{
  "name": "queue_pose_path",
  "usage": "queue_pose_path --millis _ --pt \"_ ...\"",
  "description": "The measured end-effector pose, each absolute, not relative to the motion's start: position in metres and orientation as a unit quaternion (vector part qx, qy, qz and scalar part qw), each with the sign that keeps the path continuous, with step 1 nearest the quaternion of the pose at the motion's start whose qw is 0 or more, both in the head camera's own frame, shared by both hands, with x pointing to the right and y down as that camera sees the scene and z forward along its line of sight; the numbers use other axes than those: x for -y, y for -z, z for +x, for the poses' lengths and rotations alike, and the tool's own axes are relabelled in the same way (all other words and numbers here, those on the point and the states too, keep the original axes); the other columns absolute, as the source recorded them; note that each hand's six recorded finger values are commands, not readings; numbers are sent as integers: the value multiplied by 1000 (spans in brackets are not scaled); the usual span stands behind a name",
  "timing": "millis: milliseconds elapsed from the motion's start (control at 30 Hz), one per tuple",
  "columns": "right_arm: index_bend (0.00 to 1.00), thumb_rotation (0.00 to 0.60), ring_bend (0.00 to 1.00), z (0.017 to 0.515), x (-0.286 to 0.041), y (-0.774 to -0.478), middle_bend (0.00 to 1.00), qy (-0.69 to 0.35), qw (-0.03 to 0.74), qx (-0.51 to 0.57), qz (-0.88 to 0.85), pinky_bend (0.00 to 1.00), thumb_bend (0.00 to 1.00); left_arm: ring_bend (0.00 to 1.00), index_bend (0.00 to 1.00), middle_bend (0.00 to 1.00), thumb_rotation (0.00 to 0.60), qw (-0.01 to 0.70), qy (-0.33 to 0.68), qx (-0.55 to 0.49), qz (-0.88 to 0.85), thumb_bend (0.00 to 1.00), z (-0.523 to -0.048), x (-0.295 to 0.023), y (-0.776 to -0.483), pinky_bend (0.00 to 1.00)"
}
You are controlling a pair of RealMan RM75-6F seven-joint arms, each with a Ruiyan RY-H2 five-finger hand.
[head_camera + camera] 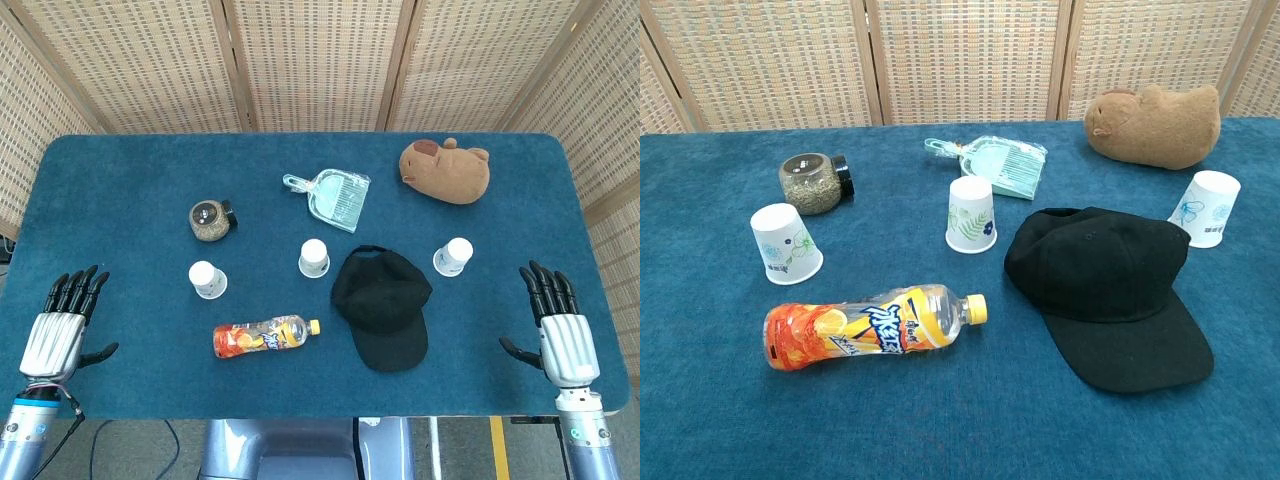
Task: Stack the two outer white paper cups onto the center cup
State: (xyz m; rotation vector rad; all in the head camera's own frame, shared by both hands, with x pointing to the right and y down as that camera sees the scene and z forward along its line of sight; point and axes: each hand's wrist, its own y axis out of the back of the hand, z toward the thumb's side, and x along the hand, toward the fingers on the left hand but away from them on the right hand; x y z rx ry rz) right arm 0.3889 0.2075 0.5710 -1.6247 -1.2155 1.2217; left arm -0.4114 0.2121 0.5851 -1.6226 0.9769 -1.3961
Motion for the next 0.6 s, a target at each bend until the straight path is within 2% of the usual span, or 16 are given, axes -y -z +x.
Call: queue_pose_path --millis 600 --pt "108 600 0 389 -206 -576 0 -485 360 470 -643 0 115 0 0 0 600 379 551 -379 -640 25 -413 -211 -585 0"
